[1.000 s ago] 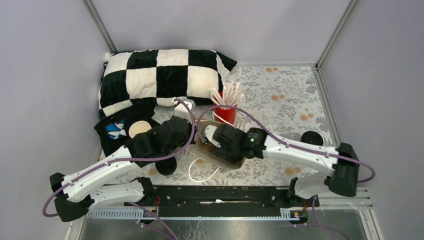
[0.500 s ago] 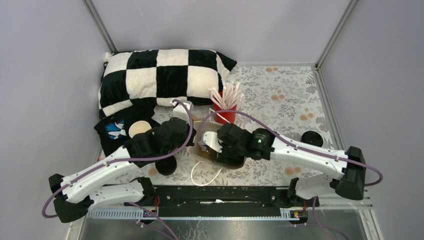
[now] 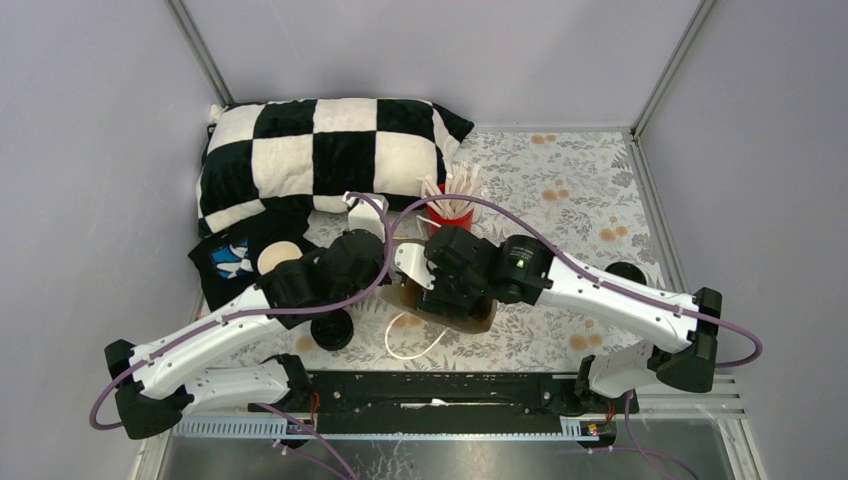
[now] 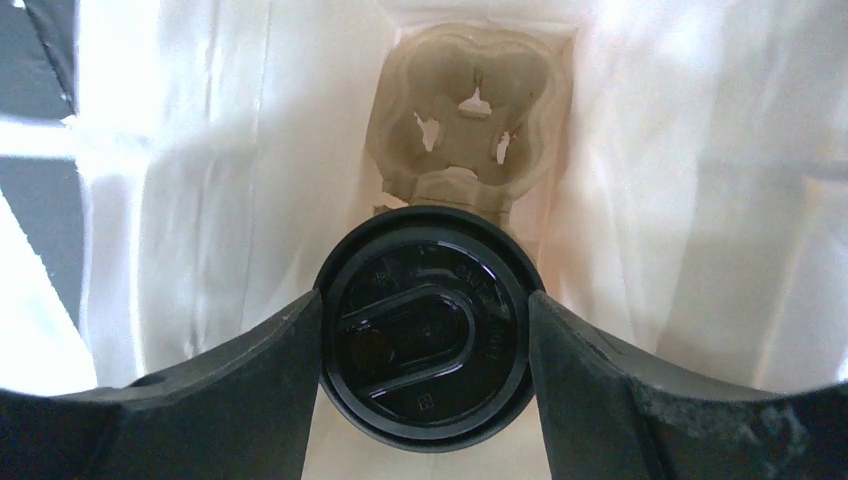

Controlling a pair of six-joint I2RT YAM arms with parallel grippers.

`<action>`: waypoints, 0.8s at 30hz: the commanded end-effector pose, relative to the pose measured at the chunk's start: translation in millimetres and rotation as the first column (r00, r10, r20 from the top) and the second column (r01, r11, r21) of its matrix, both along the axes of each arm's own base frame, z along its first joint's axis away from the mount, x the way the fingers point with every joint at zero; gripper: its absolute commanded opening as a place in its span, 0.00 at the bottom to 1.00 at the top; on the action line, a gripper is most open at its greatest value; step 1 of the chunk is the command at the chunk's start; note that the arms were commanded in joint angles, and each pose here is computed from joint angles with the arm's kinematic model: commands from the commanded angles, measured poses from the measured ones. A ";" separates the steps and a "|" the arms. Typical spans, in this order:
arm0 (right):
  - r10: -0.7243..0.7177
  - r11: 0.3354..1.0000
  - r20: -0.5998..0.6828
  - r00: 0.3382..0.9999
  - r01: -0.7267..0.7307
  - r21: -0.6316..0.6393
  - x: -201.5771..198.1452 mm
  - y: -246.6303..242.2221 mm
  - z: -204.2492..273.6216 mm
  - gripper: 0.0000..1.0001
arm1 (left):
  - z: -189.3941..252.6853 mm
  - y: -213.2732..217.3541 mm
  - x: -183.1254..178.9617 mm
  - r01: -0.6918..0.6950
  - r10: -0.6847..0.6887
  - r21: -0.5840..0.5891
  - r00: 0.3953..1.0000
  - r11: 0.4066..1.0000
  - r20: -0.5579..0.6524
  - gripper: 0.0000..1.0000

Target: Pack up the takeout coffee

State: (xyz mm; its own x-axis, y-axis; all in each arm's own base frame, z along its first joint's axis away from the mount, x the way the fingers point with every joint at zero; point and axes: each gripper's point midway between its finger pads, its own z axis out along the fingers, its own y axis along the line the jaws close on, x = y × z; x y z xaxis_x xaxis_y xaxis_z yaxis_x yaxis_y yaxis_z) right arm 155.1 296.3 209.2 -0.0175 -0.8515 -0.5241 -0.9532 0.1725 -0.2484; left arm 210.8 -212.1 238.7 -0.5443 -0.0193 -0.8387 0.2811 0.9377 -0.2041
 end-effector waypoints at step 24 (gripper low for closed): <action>-0.171 0.982 0.095 0.981 0.162 0.095 8.1 -22.6 14.9 0.65 | 4.7 1.5 -1.0 0.029 -0.029 0.012 0.999 1.000 0.031 0.00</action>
